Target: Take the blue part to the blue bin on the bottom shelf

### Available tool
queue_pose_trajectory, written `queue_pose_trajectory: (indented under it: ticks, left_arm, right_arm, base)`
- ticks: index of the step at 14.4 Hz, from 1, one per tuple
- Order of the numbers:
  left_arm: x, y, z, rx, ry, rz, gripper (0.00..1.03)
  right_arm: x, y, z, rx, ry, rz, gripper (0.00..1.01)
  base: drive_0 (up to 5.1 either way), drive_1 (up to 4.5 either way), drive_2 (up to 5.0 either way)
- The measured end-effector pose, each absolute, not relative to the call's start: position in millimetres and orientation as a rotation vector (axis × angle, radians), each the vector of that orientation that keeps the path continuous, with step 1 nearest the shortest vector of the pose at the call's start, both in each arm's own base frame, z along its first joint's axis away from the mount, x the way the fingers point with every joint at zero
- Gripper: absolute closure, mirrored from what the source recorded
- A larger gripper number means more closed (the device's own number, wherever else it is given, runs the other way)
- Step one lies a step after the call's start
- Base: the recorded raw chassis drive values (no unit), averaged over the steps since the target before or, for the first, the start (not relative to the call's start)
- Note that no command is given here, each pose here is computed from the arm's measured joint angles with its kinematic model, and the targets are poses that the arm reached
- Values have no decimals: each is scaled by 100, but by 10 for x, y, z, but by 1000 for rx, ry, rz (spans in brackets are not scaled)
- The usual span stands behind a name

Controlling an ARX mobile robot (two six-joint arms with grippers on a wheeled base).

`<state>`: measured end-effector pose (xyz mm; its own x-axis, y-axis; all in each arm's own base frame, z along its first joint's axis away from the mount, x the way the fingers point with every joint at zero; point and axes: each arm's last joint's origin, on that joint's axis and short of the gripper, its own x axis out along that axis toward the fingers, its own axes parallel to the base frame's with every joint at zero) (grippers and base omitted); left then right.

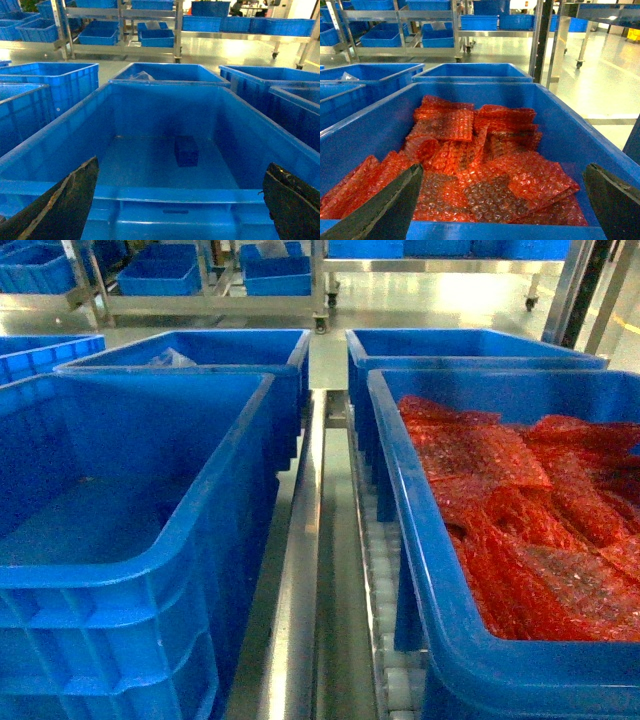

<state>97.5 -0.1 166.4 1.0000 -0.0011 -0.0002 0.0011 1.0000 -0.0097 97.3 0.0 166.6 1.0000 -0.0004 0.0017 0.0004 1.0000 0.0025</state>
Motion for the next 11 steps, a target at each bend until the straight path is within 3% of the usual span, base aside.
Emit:
queue_pose_trajectory:
  ticks: [11]
  left_arm:
    - [975, -1, 1664, -10, 0, -1, 5]
  right_arm:
    - [973, 0, 1666, 2, -2, 0, 3]
  base:
    - [0, 0, 0]
